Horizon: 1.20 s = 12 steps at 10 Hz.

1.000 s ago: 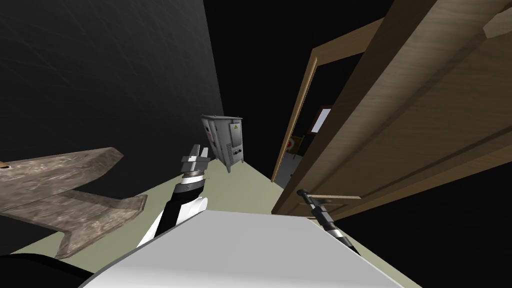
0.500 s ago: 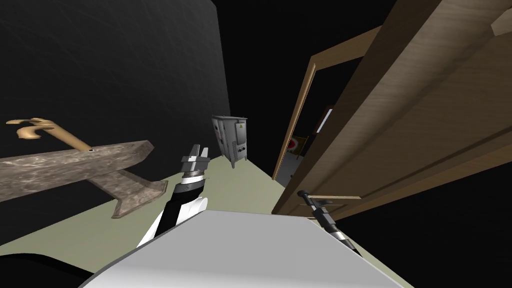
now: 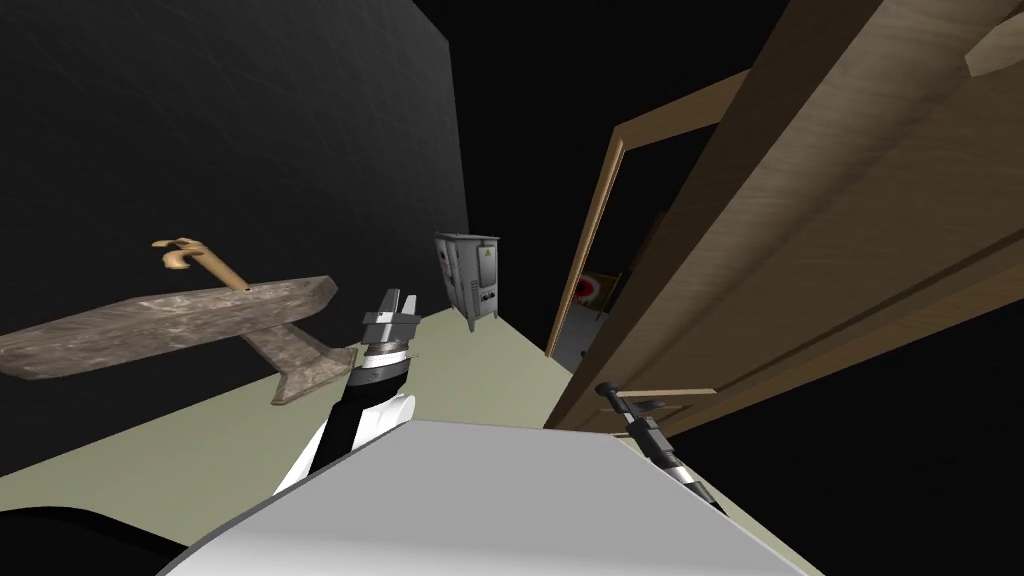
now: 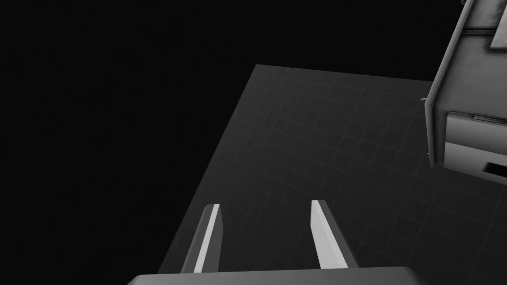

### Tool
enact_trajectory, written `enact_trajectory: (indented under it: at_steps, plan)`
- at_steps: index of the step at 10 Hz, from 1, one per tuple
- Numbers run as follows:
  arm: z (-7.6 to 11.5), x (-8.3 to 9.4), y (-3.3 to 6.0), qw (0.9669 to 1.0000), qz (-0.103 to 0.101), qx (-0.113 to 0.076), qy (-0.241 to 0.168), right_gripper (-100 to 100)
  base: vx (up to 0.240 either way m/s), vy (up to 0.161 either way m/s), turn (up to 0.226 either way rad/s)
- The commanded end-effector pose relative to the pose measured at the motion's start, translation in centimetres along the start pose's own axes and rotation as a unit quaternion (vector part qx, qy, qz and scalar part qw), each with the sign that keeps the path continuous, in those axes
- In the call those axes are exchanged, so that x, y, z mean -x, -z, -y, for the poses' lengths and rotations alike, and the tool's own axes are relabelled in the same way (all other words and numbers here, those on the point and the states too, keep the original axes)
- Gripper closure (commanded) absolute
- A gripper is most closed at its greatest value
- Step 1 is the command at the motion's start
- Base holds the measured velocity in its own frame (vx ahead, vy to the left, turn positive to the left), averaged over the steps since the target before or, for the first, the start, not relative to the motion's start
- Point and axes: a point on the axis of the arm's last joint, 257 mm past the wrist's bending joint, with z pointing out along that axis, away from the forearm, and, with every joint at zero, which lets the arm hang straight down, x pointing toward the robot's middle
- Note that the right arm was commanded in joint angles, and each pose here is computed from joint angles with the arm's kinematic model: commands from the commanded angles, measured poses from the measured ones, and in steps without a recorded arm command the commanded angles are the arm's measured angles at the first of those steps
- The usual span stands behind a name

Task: Pull the door open

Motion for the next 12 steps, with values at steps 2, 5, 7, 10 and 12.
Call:
enact_trajectory:
  at_steps: [2,5,7,10,12]
  plan:
    - [-0.16,0.09,-0.01,1.0000,-0.003,0.003,0.001,100,-0.184,-0.079,0.170]
    - [-0.21,0.19,0.06,1.0000,-0.006,0.003,0.002,100,-0.186,-0.060,0.125]
    - [-0.26,0.27,0.11,1.0000,-0.009,0.004,0.003,100,-0.213,-0.082,0.170]
    - [-0.33,0.37,0.18,0.9999,-0.012,0.005,0.004,100,-0.200,-0.063,0.125]
    - [-0.10,0.02,0.14,0.9999,-0.014,0.004,0.001,100,-0.130,-0.034,0.075]
